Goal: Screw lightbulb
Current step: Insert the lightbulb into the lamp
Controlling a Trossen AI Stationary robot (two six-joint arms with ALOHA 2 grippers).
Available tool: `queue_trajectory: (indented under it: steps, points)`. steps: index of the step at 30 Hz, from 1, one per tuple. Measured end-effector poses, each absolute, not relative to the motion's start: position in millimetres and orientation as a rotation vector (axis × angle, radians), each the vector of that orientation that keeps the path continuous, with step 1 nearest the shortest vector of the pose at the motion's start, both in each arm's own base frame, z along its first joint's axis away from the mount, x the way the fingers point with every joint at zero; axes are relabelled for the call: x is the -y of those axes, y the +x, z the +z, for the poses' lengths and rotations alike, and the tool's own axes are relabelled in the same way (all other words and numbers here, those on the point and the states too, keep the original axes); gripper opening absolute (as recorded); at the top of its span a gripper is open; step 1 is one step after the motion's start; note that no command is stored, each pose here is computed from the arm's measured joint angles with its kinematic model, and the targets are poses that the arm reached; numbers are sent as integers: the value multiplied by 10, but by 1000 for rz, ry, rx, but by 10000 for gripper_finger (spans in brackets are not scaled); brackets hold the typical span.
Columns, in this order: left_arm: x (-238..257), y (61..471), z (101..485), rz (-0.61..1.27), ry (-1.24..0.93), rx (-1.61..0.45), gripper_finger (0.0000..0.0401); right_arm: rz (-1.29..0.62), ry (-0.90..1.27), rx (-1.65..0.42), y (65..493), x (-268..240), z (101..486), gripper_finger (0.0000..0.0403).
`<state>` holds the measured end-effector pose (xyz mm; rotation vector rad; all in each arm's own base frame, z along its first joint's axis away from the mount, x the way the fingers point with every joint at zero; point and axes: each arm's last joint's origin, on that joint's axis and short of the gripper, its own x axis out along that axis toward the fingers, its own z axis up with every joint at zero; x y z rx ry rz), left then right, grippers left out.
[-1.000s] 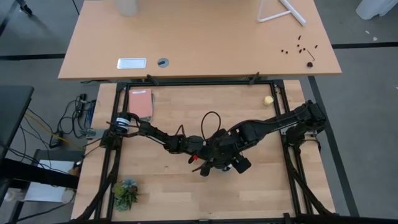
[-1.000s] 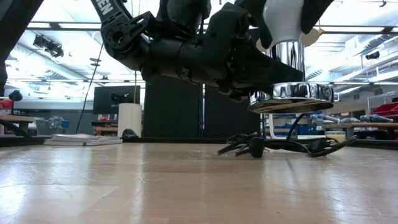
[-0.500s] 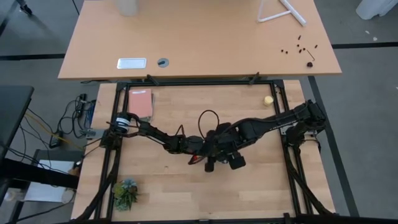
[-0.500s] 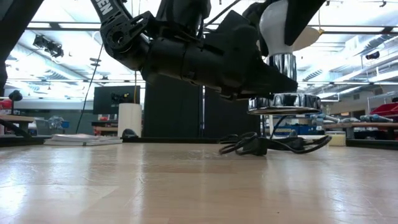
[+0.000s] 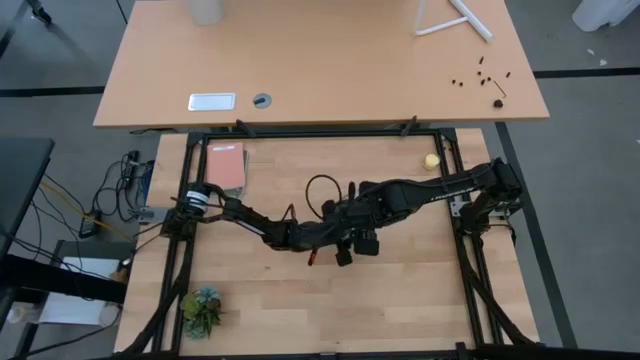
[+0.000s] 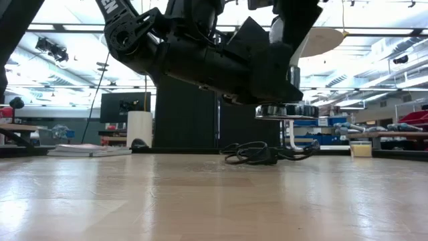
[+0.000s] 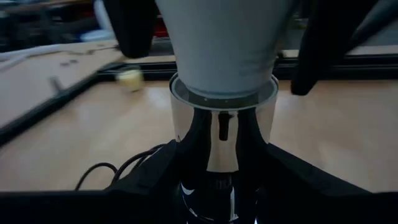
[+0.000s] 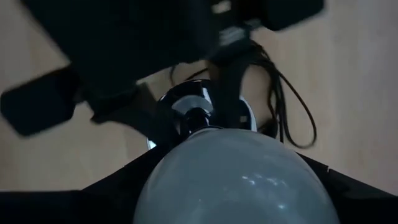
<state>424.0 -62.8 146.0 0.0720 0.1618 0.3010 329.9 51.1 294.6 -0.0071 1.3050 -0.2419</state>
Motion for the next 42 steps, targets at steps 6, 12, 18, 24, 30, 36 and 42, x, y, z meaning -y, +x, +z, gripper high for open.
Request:
queue_trajectory:
  steps: [6,12,18,24,30,36,42]
  points:
    - [660,4223,1474,385,34,-136,195,-344,33,-1262,3327,-418,2959,266]
    - [692,4212,1477,412,22,-129,195,-343,45,-1227,3366,-390,2968,266]
    - [700,4211,1474,407,4,-129,195,-287,-30,-1245,3360,-401,2966,318]
    - [708,4208,1455,398,10,-148,195,-178,-44,-1280,3348,-426,2957,364]
    - [712,4210,1455,383,7,-150,195,-122,-114,-1320,3281,-488,2972,371]
    - [722,4216,1465,348,2,-151,195,-8,-246,-1319,3263,-577,2981,369]
    - [742,4220,1450,270,4,-169,195,86,-354,-1323,3257,-603,2980,371]
